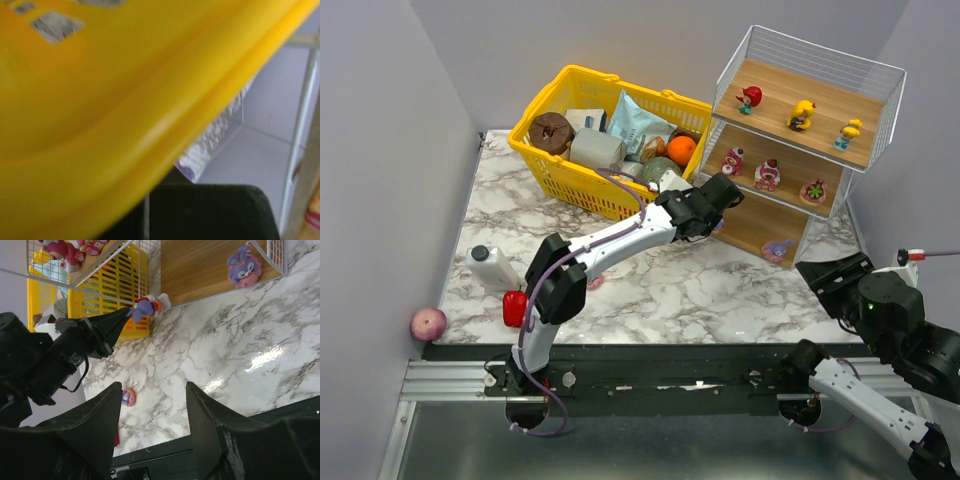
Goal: Place and organize the plastic toys onto the shelf
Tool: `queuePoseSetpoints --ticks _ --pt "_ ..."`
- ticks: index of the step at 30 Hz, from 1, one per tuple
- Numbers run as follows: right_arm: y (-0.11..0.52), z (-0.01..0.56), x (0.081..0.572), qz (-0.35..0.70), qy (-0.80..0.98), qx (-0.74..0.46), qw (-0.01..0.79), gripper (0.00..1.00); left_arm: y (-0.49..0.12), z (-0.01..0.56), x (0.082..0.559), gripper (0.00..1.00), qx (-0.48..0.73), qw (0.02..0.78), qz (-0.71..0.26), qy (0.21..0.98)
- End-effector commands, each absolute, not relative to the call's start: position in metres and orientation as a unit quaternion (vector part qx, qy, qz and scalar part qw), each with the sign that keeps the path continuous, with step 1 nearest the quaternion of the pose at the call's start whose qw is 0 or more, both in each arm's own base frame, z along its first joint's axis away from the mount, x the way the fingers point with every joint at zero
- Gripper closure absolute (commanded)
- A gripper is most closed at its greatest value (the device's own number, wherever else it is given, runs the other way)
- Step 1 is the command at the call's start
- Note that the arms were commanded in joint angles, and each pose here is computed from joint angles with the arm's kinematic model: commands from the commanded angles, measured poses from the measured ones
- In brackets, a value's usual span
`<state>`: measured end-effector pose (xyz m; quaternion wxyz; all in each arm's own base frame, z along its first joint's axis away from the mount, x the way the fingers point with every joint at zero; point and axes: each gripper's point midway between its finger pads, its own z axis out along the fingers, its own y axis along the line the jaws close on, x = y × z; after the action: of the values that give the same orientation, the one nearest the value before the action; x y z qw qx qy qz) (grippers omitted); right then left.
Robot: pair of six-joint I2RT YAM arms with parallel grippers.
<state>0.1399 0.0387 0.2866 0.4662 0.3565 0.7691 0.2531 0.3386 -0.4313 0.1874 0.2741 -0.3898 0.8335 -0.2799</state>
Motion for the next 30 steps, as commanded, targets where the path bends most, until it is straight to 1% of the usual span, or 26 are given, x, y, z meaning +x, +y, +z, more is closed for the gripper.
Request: queuePoseSetpoints --ticks 1,6,10,12,13,14,15,16,20,25,28,30 --pt "0.025 0.283 0.134 0.229 0.771 0.356 0.475 0.39 -0.435 0.169 0.347 0.98 -0.386 0.282 -0.248 0.842" --pt "0.024 0.282 0.134 0.225 0.772 0.355 0.478 0.38 -0.433 0.157 0.351 0.98 -0.418 0.283 -0.236 0.831" --pt "0.021 0.281 0.132 0.222 0.772 0.355 0.478 0.38 -0.437 0.168 0.361 0.97 -0.447 0.290 -0.249 0.809" --pt "0.018 0.281 0.130 0.220 0.771 0.355 0.481 0.38 -0.441 0.168 0.363 0.98 -0.446 0.291 -0.246 0.810" --pt "0.017 0.282 0.130 0.220 0.770 0.355 0.483 0.38 -0.446 0.181 0.365 0.98 -0.443 0.295 -0.259 0.806" --pt "0.016 0.283 0.129 0.220 0.769 0.355 0.484 0.38 -0.448 0.181 0.366 0.98 -0.439 0.302 -0.255 0.807" --pt "0.016 0.283 0.129 0.221 0.769 0.354 0.485 0.38 -0.446 0.179 0.362 0.98 -0.436 0.305 -0.242 0.812" --pt "0.016 0.284 0.130 0.219 0.769 0.354 0.486 0.38 -0.450 0.188 0.359 0.98 -0.433 0.307 -0.247 0.811" --pt "0.016 0.286 0.129 0.215 0.774 0.340 0.489 0.38 -0.447 0.186 0.347 0.99 -0.443 0.302 -0.244 0.808" --pt "0.019 0.285 0.129 0.207 0.786 0.325 0.483 0.37 -0.442 0.199 0.333 1.00 -0.437 0.326 -0.237 0.804" --pt "0.025 0.277 0.130 0.195 0.802 0.315 0.469 0.36 -0.439 0.212 0.317 1.00 -0.421 0.337 -0.229 0.810" --pt "0.031 0.270 0.132 0.195 0.810 0.312 0.457 0.36 -0.437 0.220 0.300 1.00 -0.419 0.332 -0.231 0.813"
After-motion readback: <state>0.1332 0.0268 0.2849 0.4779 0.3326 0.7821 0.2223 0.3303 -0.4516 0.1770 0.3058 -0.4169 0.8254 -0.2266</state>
